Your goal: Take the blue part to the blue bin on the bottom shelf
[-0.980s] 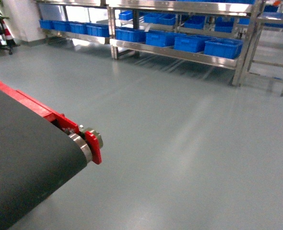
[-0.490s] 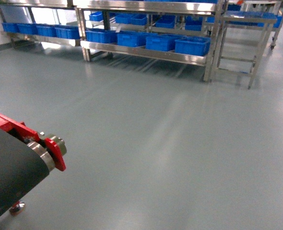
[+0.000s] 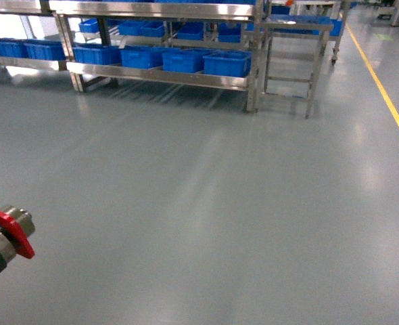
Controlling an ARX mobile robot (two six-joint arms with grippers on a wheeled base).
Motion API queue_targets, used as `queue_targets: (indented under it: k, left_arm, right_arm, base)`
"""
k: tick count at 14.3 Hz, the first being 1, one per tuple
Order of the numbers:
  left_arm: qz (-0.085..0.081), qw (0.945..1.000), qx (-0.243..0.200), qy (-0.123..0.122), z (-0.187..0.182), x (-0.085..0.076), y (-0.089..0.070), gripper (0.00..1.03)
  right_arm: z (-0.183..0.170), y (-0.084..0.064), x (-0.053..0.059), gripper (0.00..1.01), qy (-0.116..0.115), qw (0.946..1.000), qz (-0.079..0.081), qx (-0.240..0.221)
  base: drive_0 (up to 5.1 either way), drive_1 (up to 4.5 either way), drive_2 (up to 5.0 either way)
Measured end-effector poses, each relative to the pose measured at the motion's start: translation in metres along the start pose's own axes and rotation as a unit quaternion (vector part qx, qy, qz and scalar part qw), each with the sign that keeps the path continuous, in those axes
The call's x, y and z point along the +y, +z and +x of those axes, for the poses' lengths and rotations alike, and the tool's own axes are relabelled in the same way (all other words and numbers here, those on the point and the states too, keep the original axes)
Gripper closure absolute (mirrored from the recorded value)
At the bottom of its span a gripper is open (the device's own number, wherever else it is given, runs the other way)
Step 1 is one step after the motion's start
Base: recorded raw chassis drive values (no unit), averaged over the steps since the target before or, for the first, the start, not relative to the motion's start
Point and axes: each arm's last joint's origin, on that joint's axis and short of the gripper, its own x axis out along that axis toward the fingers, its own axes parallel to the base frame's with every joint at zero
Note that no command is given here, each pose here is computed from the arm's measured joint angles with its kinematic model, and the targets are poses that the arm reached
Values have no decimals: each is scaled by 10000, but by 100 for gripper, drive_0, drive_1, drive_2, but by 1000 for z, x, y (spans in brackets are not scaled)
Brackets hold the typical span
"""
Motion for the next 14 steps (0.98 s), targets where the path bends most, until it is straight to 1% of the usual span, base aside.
queue_targets:
  k: [10,14]
  left_arm:
    - [0,10000,0,2,0,0,0,59]
    - [4,10000,5,-1,0,0,0,59]
  right_arm:
    - [0,0,0,3,0,10000,0,0]
    - [0,0,0,3,-2,10000,0,0]
  base:
    - [-156,-156,-156]
    - [-17,-17,-17]
